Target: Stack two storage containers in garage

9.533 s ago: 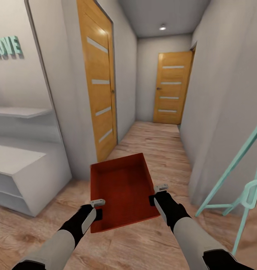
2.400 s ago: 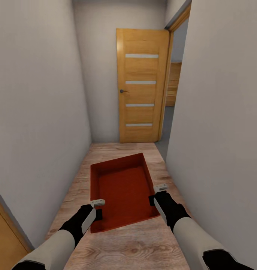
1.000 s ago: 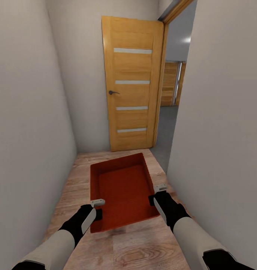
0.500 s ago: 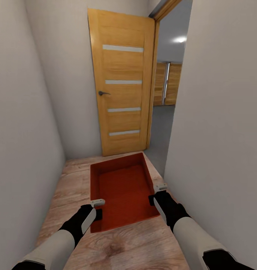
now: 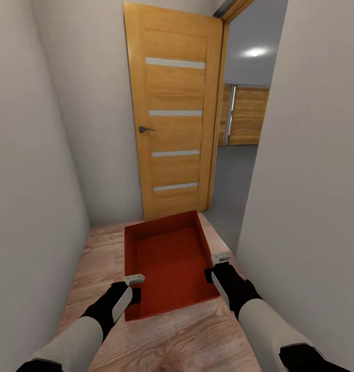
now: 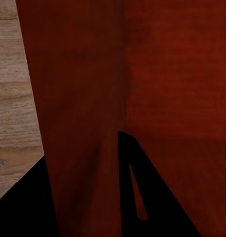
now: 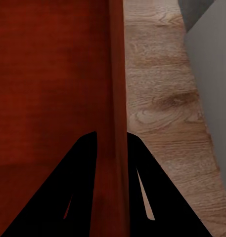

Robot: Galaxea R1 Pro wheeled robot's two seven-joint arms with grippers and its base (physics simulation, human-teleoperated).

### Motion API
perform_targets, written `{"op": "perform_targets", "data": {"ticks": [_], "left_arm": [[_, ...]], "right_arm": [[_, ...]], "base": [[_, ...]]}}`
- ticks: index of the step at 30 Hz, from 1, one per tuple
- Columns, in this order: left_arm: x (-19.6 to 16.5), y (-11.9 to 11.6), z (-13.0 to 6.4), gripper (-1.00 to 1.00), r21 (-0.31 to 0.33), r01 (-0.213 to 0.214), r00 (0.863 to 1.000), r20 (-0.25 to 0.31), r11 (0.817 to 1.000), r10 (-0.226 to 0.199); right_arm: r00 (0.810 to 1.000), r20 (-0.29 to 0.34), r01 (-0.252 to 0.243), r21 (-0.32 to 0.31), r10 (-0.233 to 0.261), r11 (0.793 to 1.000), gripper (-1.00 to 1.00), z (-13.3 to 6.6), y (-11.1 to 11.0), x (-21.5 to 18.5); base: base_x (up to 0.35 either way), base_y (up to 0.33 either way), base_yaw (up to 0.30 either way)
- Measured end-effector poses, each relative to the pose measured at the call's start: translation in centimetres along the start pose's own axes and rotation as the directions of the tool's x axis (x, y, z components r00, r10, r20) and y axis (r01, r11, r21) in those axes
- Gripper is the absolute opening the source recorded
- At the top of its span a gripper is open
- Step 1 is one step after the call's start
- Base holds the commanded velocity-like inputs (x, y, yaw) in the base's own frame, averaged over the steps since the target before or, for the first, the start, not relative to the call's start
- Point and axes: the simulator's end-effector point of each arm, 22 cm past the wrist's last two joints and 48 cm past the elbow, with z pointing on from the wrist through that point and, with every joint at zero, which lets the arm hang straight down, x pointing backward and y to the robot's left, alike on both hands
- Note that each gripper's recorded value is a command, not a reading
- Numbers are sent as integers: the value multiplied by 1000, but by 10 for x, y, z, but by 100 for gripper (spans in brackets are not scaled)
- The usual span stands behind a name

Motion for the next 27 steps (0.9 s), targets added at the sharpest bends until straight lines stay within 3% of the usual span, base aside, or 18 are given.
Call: {"op": "perform_targets", "data": {"ticks": [15, 27], "left_arm": [[0, 0, 0, -100, 0, 0, 1000, 0, 1000, 0], [0, 0, 0, -100, 0, 0, 1000, 0, 1000, 0]], "right_arm": [[1000, 0, 0, 0, 0, 1000, -100, 0, 0, 0], [1000, 0, 1, 0, -1, 1000, -100, 0, 0, 0]], "base": [[328, 165, -13], [328, 161, -247]]}}
